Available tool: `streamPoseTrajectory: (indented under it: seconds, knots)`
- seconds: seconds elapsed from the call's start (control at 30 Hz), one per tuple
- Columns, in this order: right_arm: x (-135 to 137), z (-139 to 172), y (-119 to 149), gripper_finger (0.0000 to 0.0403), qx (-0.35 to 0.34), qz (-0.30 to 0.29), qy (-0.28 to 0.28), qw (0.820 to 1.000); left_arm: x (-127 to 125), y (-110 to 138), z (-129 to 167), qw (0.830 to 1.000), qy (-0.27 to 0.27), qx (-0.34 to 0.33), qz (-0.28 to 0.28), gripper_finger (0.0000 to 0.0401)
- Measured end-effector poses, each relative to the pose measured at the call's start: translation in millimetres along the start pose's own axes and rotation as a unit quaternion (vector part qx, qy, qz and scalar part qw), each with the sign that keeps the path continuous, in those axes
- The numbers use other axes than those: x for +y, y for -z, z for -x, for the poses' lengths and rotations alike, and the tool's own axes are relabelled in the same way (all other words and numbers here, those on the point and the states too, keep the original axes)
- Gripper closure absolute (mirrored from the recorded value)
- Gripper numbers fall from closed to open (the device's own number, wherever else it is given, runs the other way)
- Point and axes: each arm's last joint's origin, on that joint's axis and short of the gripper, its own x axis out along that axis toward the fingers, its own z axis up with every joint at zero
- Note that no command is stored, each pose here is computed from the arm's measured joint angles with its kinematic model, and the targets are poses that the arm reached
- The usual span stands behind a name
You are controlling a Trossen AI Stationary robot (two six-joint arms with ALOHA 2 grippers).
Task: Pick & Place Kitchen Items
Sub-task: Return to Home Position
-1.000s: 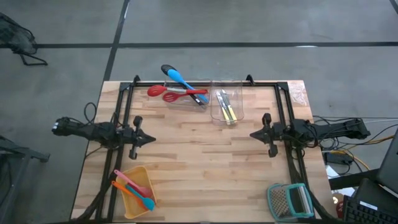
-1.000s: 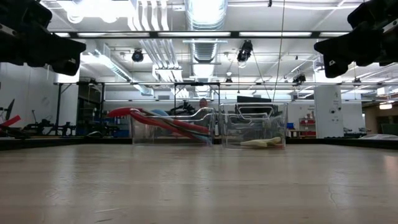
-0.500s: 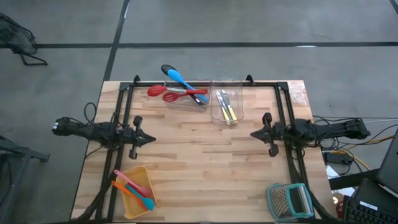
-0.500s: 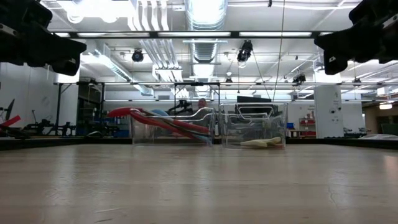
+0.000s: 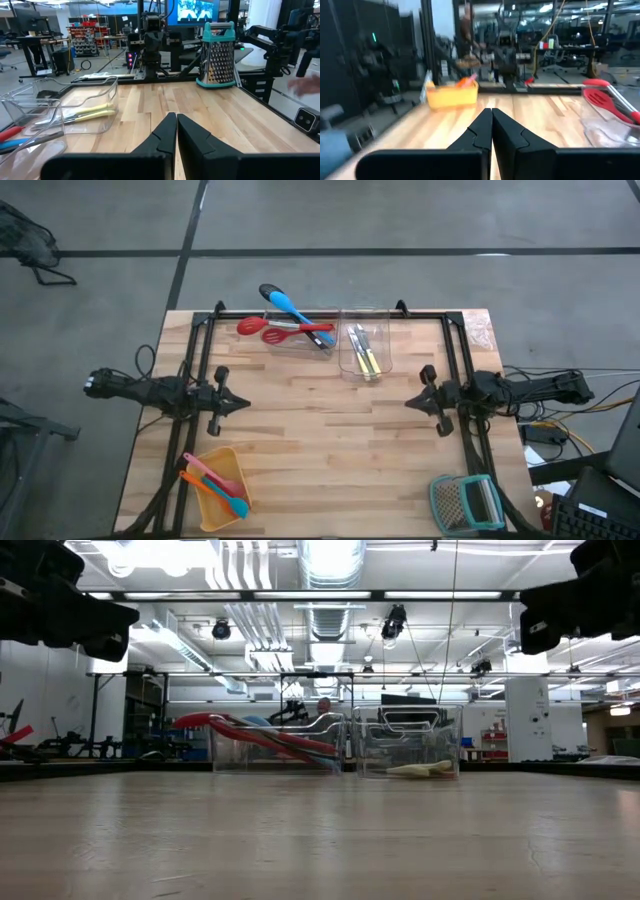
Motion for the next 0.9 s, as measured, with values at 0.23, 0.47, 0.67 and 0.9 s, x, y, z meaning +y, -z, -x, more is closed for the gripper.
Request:
streamPoseTrajectory:
  seconds: [0.23,0.47,0.67,0.9]
  knots:
    - [-0.5,0.3,8.2,0.0394,0.042,0.059,0.000,0.997,0.0,0.1,-0.1,1.000,0.000,-0.001,0.000,0.0380]
    - [-0.6,0.4,9.3,0.0394,0.048,0.047,0.001,0.998,0.0,0.1,-0.1,1.000,0.000,-0.001,0.000,0.0382]
    - [-0.6,0.4,9.3,0.0394,0.048,0.046,0.001,0.998,0.0,0.1,-0.1,1.000,0.000,-0.001,0.000,0.0380]
    - [-0.6,0.4,9.3,0.0394,0.048,0.046,0.001,0.998,0.0,0.1,-0.1,1.000,0.000,-0.001,0.000,0.0381]
